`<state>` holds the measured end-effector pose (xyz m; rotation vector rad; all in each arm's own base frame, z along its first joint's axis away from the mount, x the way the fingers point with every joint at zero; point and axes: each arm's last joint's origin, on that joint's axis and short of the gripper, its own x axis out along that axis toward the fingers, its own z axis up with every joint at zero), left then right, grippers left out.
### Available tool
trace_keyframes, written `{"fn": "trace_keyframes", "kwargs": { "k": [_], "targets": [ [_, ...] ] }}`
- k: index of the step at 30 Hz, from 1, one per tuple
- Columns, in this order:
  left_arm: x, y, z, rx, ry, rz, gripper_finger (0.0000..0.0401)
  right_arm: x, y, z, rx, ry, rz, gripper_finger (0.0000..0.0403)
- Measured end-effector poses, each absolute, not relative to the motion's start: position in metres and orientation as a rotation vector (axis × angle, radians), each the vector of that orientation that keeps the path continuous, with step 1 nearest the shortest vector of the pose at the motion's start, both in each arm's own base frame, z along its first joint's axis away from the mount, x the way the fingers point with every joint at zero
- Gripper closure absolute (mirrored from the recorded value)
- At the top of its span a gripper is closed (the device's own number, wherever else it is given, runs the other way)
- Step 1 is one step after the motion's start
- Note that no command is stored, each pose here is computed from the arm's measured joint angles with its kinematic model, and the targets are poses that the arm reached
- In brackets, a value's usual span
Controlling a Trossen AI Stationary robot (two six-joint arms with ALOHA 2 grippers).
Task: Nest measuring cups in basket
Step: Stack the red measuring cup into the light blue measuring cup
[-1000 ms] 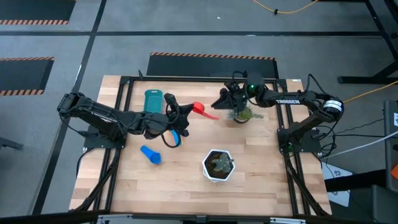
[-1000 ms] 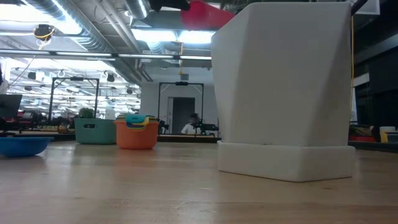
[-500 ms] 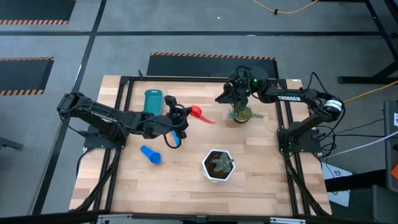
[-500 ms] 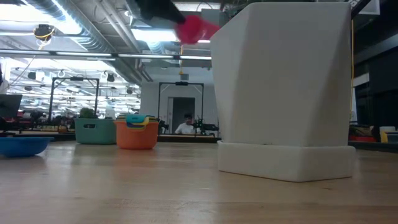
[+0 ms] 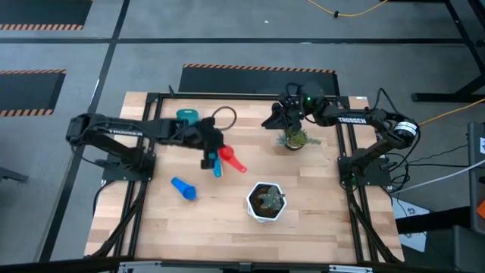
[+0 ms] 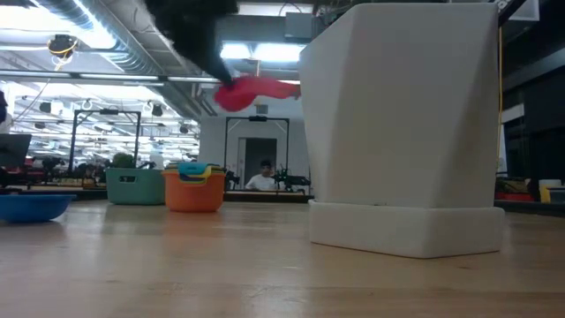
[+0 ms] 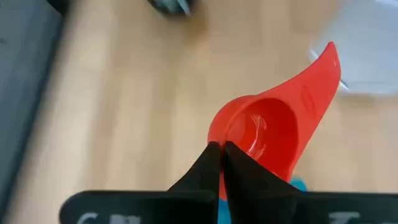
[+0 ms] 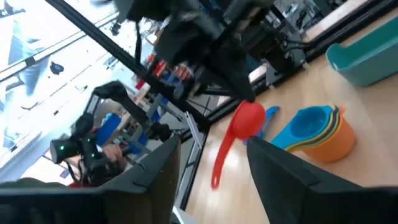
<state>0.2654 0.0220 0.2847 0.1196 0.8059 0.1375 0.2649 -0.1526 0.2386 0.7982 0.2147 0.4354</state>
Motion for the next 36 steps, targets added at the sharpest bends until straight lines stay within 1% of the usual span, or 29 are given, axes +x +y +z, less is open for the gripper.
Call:
{"fn": "trace_keyframes", "kwargs": {
  "k": [4,7,15,21,28,36],
  "targets": [
    [0.257,0.042,0.28,-0.023,0.869,0.048,0.0401,0.267,-0.148,0.234,0.789,0.248,0.442,0.0212],
    [0.253,0.053,0.275,-0.05,0.91,0.026,0.0399,0.269,-0.144,0.23,0.774,0.271,0.45,0.0212],
    [0.242,0.074,0.272,-0.067,0.974,0.066,0.0396,0.274,-0.132,0.225,0.752,0.312,0.481,0.0212],
    [0.236,0.077,0.269,-0.043,1.036,0.047,0.0395,0.277,-0.125,0.226,0.736,0.317,0.505,0.0212],
    [0.236,0.077,0.268,0.022,1.037,0.011,0.0395,0.28,-0.119,0.226,0.701,0.316,0.531,0.0212],
    [0.246,0.08,0.253,0.036,1.097,-0.023,0.0395,0.284,-0.109,0.226,0.69,0.326,0.564,0.0212]
  ]
}}
